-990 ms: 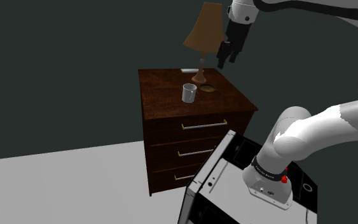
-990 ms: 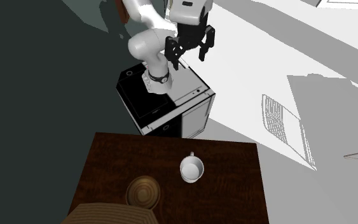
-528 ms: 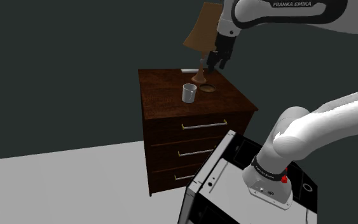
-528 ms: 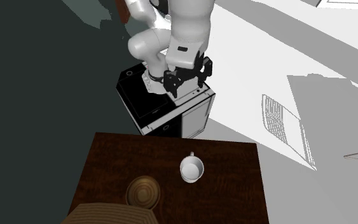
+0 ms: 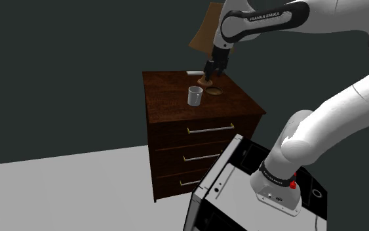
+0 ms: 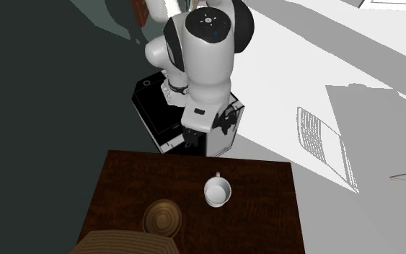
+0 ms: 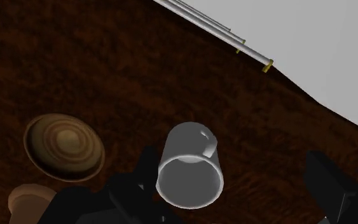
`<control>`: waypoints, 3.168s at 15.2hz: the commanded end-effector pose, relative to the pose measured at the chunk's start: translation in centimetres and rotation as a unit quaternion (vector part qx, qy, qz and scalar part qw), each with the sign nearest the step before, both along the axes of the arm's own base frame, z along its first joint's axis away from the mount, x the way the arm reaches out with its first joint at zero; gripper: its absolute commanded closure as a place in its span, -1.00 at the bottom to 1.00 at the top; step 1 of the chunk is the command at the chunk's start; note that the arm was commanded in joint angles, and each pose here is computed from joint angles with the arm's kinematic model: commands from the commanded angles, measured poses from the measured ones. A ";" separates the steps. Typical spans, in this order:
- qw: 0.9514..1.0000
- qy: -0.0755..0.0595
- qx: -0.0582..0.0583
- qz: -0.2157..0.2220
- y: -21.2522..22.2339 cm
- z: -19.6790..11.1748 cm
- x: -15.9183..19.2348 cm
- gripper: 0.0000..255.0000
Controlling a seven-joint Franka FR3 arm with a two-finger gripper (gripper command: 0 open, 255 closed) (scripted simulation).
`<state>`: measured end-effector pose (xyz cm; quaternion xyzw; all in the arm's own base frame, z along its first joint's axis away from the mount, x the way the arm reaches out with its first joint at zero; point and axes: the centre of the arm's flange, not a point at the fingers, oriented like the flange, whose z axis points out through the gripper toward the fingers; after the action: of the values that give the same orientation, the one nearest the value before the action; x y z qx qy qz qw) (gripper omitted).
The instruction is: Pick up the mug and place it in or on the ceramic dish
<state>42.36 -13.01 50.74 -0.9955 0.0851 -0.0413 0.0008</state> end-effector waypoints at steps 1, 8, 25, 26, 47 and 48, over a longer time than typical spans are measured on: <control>1.000 -0.002 0.004 -0.004 -1.5 -2.0 1.5 -1.00; 1.000 -0.006 0.019 -0.019 -6.4 -8.1 6.8 -1.00; 0.999 -0.008 0.028 -0.029 -9.3 -16.0 10.7 -1.00; 0.999 -0.008 0.028 -0.029 -9.3 -16.0 10.7 -1.00; 0.999 -0.008 0.028 -0.029 -9.3 -11.3 10.7 1.00; 0.999 -0.008 0.028 -0.029 -9.3 -10.8 10.7 1.00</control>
<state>53.06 -22.31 39.42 -0.9919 0.1146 -0.0471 0.0285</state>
